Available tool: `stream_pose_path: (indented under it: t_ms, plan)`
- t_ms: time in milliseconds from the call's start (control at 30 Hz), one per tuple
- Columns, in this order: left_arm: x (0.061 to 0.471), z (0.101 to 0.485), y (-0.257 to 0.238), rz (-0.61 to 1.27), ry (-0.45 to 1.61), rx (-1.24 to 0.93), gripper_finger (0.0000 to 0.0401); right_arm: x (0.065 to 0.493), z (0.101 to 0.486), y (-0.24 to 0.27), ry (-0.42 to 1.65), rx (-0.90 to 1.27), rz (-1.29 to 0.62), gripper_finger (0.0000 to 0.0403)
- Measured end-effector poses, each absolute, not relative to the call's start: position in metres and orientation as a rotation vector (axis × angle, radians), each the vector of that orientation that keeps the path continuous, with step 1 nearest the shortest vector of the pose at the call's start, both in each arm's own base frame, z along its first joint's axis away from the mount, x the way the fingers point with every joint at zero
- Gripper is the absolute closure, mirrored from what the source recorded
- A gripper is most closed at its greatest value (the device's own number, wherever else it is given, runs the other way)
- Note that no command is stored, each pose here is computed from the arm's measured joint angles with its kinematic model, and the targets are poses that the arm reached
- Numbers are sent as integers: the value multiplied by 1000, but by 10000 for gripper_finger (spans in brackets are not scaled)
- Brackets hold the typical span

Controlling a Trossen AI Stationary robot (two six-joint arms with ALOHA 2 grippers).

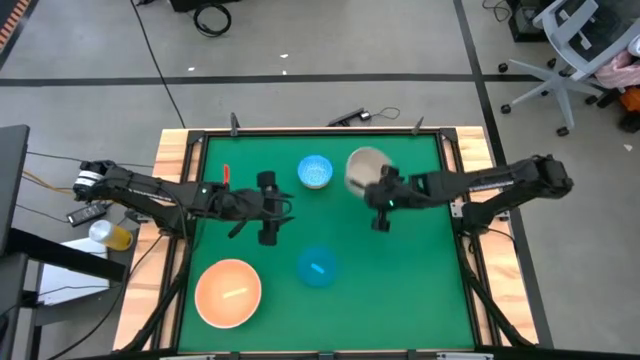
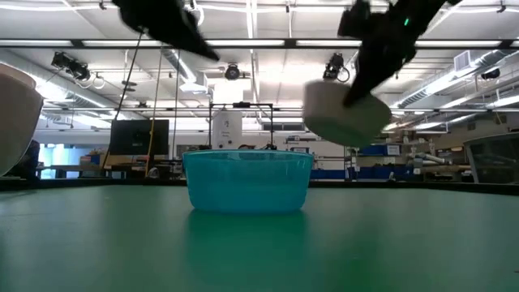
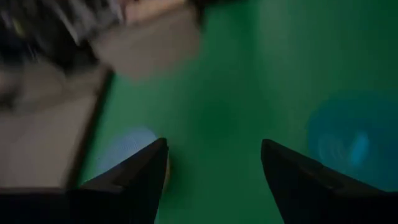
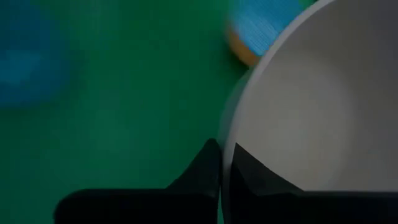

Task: Nest bowls inside each other
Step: Stack the gray bowl on top of the light orange bowl

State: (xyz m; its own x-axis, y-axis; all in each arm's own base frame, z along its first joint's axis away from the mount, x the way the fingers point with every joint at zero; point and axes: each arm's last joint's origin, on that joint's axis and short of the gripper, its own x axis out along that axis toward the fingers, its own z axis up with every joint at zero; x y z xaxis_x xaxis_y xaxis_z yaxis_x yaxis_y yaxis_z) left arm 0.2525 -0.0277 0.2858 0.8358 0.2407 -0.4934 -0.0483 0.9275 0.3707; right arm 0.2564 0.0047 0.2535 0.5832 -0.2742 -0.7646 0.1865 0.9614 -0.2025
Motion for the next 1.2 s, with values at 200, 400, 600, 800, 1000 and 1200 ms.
stream_pose_path:
  t_ms: [200,400,600,800,1000,1200]
  plan:
    - [265,301,-35,-59,345,544,141,266,254,52,802,-230,-47,391]
    - [283,291,-40,-107,322,675,143,283,230,74,821,-389,91,391]
    - [310,273,-44,-165,424,699,167,297,211,80,831,-477,134,388]
    - [322,261,-43,-226,633,717,203,299,213,82,801,-509,152,387]
    - [334,262,-37,-232,711,707,238,295,219,86,767,-547,184,384]
    - [330,278,-37,-254,804,718,328,296,224,86,738,-503,31,348]
